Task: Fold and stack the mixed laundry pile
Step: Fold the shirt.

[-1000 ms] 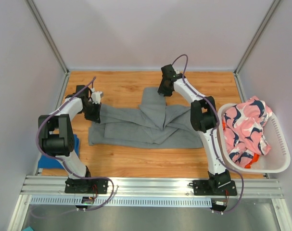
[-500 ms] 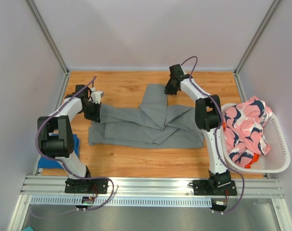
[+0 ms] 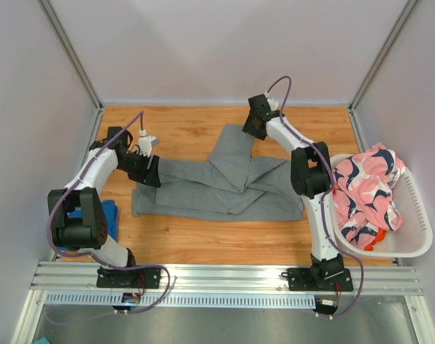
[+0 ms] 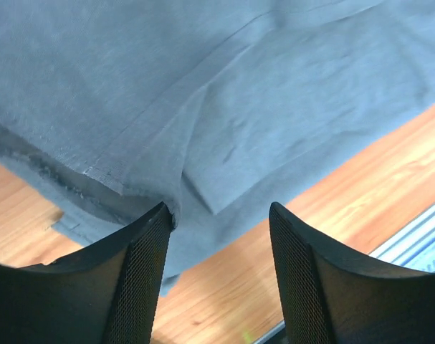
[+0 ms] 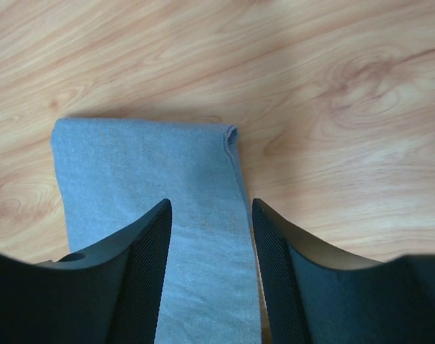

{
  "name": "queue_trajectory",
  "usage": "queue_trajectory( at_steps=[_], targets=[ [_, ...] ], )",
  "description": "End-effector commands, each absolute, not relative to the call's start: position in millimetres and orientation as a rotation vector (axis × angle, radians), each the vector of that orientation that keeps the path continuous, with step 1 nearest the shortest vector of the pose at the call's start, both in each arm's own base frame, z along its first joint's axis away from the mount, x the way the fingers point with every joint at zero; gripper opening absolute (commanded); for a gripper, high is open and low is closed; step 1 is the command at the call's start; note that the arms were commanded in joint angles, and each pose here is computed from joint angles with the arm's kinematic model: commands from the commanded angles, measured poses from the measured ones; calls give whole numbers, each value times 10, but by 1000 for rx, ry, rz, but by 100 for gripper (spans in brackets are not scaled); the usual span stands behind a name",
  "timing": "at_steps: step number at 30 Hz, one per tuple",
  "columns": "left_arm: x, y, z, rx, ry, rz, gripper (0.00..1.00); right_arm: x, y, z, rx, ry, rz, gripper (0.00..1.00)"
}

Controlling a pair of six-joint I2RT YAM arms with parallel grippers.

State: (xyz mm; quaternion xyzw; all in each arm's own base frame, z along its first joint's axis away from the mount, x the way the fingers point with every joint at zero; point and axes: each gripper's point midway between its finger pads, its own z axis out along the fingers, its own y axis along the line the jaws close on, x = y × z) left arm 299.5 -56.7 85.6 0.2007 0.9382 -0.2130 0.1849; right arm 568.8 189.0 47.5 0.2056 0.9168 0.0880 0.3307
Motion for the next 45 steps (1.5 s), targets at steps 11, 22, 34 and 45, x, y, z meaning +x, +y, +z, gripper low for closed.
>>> queue_trajectory(
  at_steps=[11,22,34,45],
  targets=[
    [3464,-498,911,340,2654,-545,65,5844,1824,335,496,2433,157,60],
    [3447,-409,827,318,2686,-472,66,5772,1961,190,540,2498,304,7],
    [3517,-349,1134,286,2621,-481,67,5752,1686,1669,489,2207,395,0],
    [3749,-304,777,224,2703,-482,58,5209,1260,2966,456,1958,383,0]
  ],
)
